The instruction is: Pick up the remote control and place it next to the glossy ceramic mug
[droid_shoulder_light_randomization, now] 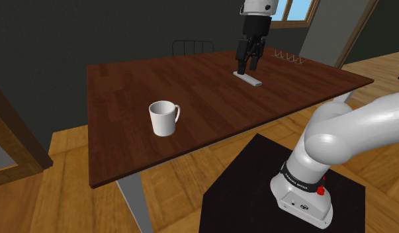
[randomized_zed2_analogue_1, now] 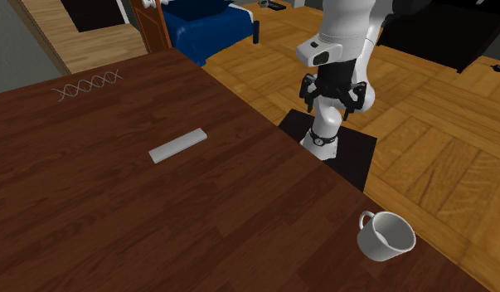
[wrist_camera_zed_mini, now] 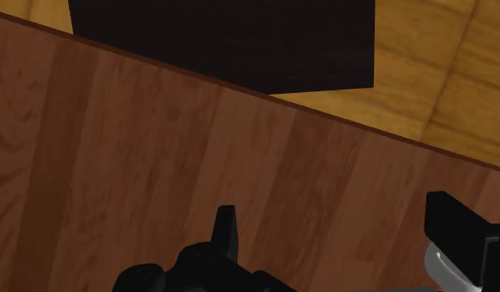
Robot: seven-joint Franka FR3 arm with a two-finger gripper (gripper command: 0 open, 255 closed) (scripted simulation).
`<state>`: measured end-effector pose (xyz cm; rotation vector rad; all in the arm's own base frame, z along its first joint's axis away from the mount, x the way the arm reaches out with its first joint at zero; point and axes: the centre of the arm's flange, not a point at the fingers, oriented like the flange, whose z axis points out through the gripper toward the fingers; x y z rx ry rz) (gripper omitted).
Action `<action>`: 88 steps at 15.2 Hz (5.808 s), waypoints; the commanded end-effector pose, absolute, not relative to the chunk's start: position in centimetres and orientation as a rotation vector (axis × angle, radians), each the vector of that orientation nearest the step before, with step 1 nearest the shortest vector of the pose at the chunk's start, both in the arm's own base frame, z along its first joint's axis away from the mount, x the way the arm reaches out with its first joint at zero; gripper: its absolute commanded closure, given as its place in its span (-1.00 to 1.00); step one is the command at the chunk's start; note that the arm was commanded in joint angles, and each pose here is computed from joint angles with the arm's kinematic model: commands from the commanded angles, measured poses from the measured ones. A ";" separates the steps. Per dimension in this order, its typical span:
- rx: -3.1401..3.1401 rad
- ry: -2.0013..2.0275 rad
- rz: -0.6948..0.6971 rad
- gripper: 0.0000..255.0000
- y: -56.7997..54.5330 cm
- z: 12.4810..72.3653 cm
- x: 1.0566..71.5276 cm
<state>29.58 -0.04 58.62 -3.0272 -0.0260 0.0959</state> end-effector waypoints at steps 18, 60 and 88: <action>-3.084 0.104 0.050 -1.00 -18.1 50.7 38.0; -3.148 0.276 -0.012 1.00 -42.8 38.4 46.8; -3.148 0.276 -0.012 1.00 -42.8 50.6 46.8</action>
